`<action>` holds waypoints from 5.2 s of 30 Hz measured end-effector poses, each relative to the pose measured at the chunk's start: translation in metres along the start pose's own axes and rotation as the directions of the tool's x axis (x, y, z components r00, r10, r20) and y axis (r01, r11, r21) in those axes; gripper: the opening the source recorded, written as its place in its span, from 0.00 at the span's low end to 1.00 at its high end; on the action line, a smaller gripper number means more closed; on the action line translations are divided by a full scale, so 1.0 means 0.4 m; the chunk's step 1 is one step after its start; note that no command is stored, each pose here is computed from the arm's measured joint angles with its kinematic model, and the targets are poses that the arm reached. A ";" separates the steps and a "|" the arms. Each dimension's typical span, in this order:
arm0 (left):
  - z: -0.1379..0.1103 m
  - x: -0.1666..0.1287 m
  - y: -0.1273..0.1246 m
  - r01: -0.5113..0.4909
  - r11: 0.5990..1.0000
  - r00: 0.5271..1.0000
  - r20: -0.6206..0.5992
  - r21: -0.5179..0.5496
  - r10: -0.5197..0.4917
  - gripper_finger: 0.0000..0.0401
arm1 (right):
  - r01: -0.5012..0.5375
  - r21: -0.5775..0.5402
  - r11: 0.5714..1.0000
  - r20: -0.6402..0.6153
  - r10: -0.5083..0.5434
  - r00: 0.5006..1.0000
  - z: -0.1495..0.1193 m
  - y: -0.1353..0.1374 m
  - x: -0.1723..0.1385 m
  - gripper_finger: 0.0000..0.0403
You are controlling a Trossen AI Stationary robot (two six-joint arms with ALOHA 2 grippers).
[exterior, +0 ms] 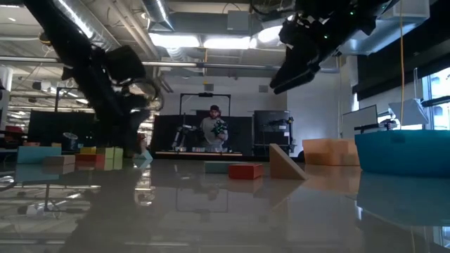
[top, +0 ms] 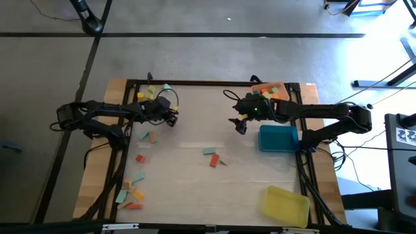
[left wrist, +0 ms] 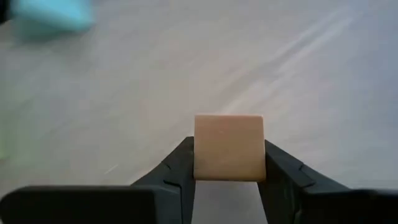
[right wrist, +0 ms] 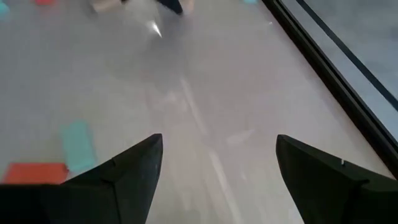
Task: Sort blocks by size
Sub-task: Put the brown cube block into the orange bin, then put the green cube block into the orange bin
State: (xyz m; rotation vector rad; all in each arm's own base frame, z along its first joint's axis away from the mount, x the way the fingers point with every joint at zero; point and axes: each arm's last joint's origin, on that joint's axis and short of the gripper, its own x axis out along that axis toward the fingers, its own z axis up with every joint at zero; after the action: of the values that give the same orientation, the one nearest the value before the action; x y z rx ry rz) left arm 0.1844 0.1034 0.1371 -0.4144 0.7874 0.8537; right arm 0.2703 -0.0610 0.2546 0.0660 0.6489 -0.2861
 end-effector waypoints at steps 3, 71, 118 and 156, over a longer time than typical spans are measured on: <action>0.028 -0.037 -0.052 0.191 0.981 0.977 0.094 0.028 -0.193 0.28 | -0.083 -0.023 0.996 0.065 0.084 0.994 0.015 0.010 0.014 0.76; 0.097 -0.239 -0.276 0.781 0.586 0.369 0.596 0.218 -0.714 0.45 | 0.486 -0.558 0.673 0.698 0.063 0.713 0.125 0.247 0.170 0.32; 0.033 -0.257 -0.190 0.542 0.780 0.714 0.317 0.312 -0.624 0.46 | 0.544 0.189 0.817 -0.511 -0.392 0.765 -0.115 -0.370 -0.002 0.33; 0.072 -0.252 -0.170 0.434 0.803 0.711 0.391 0.410 -0.584 0.56 | -0.066 -0.147 0.987 0.052 0.074 0.996 -0.061 0.086 0.048 0.67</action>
State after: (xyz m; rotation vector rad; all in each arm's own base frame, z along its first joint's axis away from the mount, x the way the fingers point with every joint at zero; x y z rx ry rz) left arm 0.2105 0.0284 0.2336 -0.1174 0.2624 0.2717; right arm 0.2803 -0.0289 0.2226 -0.0587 0.6076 -0.1718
